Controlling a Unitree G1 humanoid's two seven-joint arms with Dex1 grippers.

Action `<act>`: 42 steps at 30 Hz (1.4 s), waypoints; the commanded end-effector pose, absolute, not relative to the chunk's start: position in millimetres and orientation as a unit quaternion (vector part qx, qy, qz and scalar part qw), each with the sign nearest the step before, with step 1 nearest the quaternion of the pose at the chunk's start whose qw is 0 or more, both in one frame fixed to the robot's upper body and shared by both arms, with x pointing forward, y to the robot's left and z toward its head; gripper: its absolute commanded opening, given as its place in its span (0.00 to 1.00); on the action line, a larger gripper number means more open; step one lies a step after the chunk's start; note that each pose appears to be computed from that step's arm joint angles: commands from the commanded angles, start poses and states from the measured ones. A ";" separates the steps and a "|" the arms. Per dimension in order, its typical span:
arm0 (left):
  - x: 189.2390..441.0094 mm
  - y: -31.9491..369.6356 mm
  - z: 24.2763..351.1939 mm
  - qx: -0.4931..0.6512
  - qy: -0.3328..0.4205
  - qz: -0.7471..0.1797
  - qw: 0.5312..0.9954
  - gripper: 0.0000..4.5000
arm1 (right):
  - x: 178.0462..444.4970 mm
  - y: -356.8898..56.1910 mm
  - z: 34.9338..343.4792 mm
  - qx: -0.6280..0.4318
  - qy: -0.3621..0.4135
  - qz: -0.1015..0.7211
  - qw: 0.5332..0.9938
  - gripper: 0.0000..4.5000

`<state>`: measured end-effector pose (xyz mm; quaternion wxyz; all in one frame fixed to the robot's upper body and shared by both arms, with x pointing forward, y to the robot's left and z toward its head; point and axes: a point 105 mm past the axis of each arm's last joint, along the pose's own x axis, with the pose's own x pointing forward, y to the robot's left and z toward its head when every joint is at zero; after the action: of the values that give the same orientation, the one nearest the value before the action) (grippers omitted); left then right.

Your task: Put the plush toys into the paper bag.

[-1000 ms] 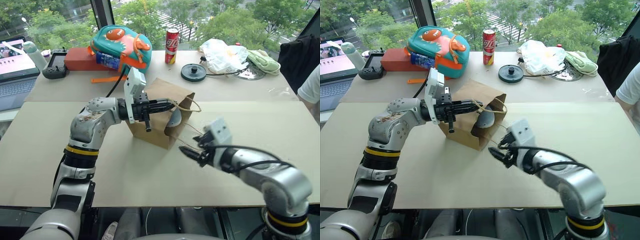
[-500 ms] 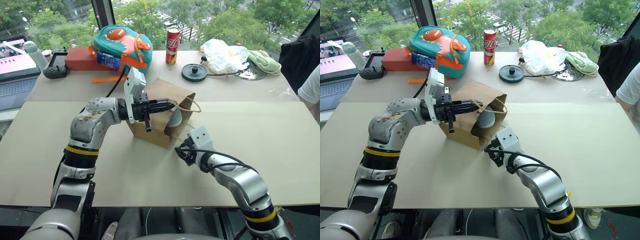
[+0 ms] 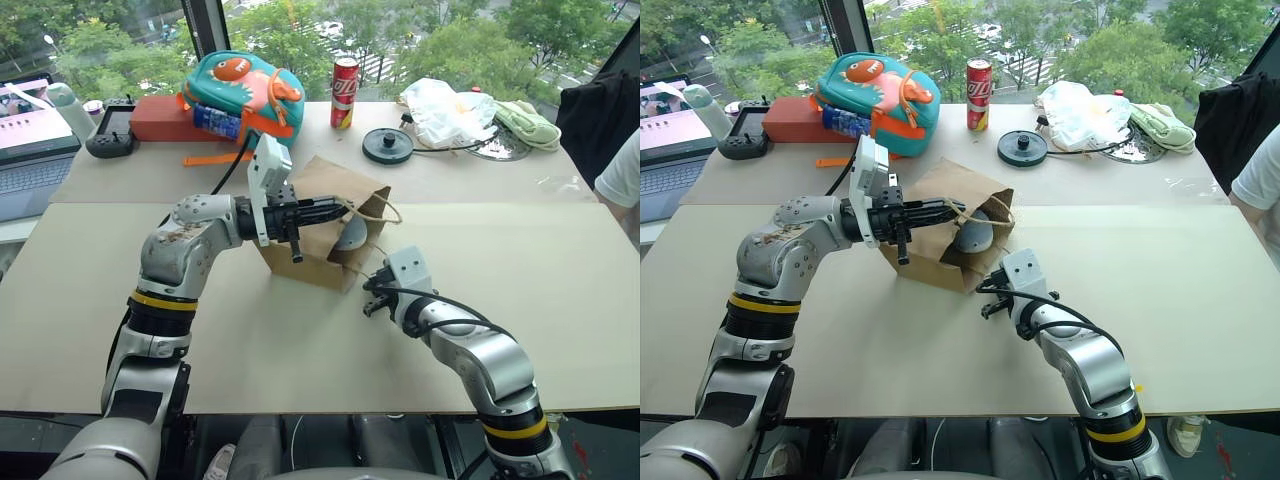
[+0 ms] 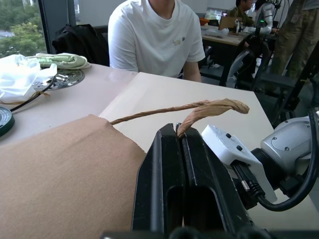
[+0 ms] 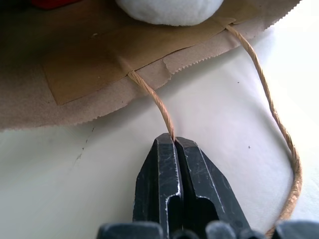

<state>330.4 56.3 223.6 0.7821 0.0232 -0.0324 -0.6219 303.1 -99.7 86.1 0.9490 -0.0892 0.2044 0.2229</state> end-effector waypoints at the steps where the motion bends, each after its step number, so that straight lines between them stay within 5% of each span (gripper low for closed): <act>1: 330.6 56.7 236.2 0.028 -0.058 -0.619 0.783 0.00 | 304.3 -92.0 116.9 -0.078 0.141 0.245 0.956 0.01; 12: 342.5 61.5 255.5 -0.048 -0.073 -0.593 0.800 0.00 | 282.1 -100.4 229.0 -0.056 -0.042 0.302 0.951 0.01; 18: 351.4 74.6 272.6 -0.155 -0.067 -0.585 0.794 0.00 | 270.4 -83.1 255.3 -0.057 -0.079 0.343 0.934 0.01; 25: 359.5 89.5 253.9 -0.144 -0.044 -0.565 0.811 0.00 | 266.4 -72.1 254.9 -0.065 -0.070 0.365 0.926 0.01; 36: 353.0 89.8 221.9 -0.118 0.003 -0.571 0.813 0.00 | 279.4 -55.5 206.0 -0.088 0.047 0.365 0.926 0.01; 37: 351.6 89.4 221.3 -0.118 0.005 -0.573 0.811 0.00 | 280.8 -55.1 205.6 -0.087 0.048 0.362 0.927 0.07; 42: 342.5 89.1 219.4 -0.123 0.022 -0.594 0.795 0.32 | 283.1 -56.8 210.5 -0.077 0.041 0.356 0.930 0.40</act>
<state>351.0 90.3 208.2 0.8082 -0.1307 0.0342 -0.5732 283.9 -55.1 197.7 0.9272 -0.0787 0.0670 0.3601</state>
